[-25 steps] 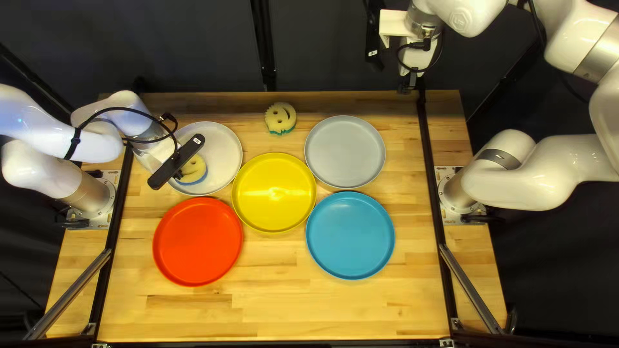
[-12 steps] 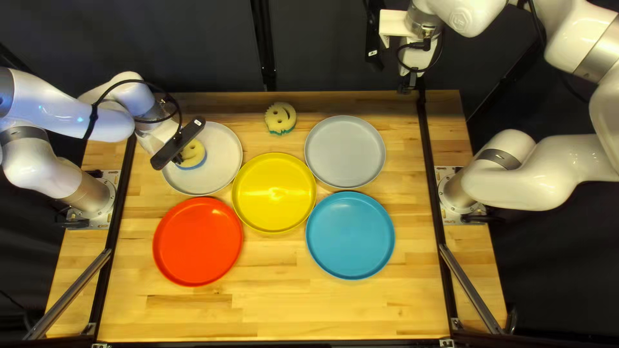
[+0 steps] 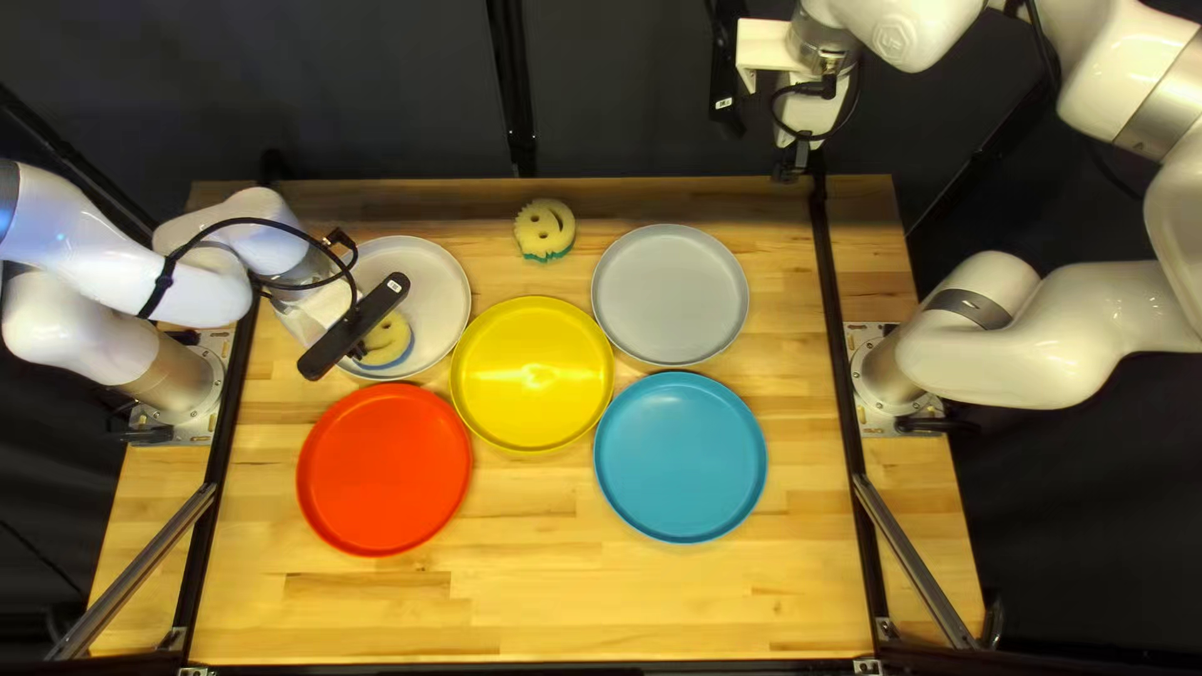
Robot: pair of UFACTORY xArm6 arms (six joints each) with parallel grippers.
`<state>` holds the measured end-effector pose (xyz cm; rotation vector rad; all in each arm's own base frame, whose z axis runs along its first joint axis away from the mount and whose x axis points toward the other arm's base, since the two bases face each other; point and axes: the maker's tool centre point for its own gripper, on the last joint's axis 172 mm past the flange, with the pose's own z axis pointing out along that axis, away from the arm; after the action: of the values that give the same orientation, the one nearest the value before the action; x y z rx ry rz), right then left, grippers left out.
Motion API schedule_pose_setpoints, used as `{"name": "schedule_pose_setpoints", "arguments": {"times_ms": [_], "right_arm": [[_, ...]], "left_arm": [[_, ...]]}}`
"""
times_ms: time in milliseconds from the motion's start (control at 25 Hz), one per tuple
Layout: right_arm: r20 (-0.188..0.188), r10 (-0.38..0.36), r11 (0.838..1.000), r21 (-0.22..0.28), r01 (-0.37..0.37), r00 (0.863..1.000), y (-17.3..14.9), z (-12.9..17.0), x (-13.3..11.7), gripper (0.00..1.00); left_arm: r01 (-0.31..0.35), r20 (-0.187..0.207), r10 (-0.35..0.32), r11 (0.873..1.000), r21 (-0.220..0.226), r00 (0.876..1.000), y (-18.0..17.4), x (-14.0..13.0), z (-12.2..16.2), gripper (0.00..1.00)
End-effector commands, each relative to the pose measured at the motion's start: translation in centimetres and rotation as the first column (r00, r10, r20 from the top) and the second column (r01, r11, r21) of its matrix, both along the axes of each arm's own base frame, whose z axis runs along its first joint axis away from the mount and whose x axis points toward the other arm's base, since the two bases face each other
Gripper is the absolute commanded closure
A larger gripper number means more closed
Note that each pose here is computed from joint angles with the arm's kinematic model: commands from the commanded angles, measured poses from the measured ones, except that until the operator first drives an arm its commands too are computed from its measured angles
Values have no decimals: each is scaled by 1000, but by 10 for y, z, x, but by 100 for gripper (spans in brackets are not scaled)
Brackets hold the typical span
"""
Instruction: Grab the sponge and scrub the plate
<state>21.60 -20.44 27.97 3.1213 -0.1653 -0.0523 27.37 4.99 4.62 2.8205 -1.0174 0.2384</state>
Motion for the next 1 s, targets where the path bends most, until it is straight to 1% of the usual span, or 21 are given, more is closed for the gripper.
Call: {"name": "schedule_pose_setpoints", "arguments": {"times_ms": [40, 280, 440, 640, 720, 840, 920, 1000], "right_arm": [[0, 0, 1000, 0, 0, 1000, 0, 0, 0, 0], [0, 0, 1000, 0, 0, 1000, 0, 0, 0, 0], [0, 0, 1000, 0, 0, 1000, 0, 0, 0, 0], [0, 0, 1000, 0, 0, 1000, 0, 0, 0, 0], [0, 0, 1000, 0, 0, 1000, 0, 0, 0, 0], [0, 0, 1000, 0, 0, 1000, 0, 0, 0, 0], [0, 0, 1000, 0, 0, 1000, 0, 0, 0, 0], [0, 0, 1000, 0, 0, 1000, 0, 0, 0, 0]], "left_arm": [[-2, -7, 2, 1000, -3, 1000, 30, 0, -3, 100], [1, -16, -1, 1000, -3, 1000, 60, 16, -2, 100], [5, -14, -5, 1000, 2, 1000, 66, 25, 2, 100], [22, -5, -22, 1000, 10, 1000, 45, 39, 5, 100], [37, -3, -37, 999, 14, 999, 29, 43, 1, 100], [49, -6, -49, 999, 16, 999, 18, 38, -4, 100], [54, -17, -53, 998, 15, 998, 13, 23, -6, 100], [48, -24, -48, 999, 14, 999, 12, 8, -2, 100]]}}
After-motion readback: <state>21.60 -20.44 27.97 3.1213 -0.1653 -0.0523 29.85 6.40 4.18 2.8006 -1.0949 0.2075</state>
